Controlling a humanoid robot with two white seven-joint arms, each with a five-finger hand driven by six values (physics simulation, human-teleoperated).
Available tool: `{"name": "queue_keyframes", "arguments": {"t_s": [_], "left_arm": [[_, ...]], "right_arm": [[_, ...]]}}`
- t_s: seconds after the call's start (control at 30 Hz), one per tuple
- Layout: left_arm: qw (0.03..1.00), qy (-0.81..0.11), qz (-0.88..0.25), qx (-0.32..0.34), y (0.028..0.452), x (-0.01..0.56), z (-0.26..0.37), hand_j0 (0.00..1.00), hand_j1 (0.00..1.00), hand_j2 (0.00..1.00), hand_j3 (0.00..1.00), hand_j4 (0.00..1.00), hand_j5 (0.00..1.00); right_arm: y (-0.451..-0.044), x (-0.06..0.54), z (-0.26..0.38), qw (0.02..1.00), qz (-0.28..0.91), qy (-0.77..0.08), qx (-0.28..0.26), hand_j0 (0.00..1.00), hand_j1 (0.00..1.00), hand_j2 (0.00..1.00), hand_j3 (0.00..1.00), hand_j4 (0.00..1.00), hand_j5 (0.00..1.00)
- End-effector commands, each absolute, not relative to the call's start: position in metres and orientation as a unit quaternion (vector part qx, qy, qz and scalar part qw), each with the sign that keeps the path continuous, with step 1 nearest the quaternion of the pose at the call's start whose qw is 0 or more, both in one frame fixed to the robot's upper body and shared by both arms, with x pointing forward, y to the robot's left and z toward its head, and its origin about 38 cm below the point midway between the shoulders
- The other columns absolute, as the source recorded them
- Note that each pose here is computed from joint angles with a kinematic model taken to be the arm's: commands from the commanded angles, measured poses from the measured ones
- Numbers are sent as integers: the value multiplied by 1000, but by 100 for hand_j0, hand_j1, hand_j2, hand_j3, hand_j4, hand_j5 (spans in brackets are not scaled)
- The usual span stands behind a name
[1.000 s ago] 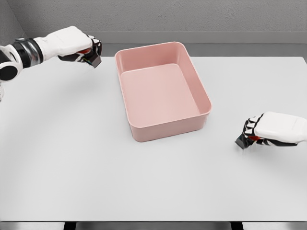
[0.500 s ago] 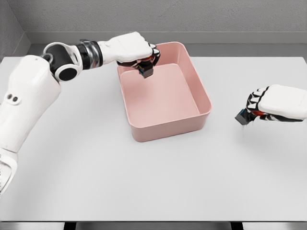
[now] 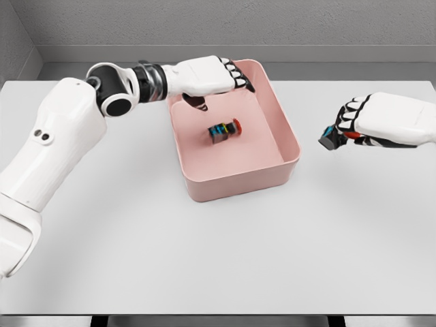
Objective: Put the industrial switch in the basket with both arms
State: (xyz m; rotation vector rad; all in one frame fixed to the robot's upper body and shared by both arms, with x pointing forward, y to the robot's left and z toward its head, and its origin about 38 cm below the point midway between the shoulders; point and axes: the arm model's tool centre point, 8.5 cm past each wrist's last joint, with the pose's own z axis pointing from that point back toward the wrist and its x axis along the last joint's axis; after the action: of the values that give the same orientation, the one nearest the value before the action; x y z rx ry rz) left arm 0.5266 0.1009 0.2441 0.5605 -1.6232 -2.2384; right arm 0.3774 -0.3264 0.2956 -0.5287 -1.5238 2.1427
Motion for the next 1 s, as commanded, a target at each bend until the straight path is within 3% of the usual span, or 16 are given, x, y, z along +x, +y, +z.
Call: {"name": "queue_keyframes", "arguments": {"t_s": [0.0,0.5,0.57,0.6,0.63,0.83,0.97], "left_arm": [[168,-579,-773,194,110,528,250,100,100,100,100,100,100],[241,-564,-757,225,272,497,265,100,100,100,100,100,100],[259,-558,-755,227,288,493,256,100,100,100,100,100,100],[264,-556,-755,228,295,491,255,100,100,100,100,100,100],[276,-555,-752,224,305,488,251,100,100,100,100,100,100],[340,-539,-736,230,370,465,238,100,100,100,100,100,100],[346,-530,-739,230,376,462,235,100,100,100,100,100,100]], "right_arm": [[-318,378,282,238,779,-554,-174,46,46,46,46,46,46],[-244,416,286,229,779,-564,-149,48,48,48,48,48,48],[-247,417,285,232,779,-562,-151,62,62,62,62,62,62],[-249,416,285,235,779,-561,-152,85,85,85,85,85,85],[-252,417,284,240,778,-559,-154,99,99,99,99,99,99],[-269,413,288,242,783,-549,-164,100,100,100,100,100,100],[-296,401,289,239,781,-552,-171,100,100,100,100,100,100]]}}
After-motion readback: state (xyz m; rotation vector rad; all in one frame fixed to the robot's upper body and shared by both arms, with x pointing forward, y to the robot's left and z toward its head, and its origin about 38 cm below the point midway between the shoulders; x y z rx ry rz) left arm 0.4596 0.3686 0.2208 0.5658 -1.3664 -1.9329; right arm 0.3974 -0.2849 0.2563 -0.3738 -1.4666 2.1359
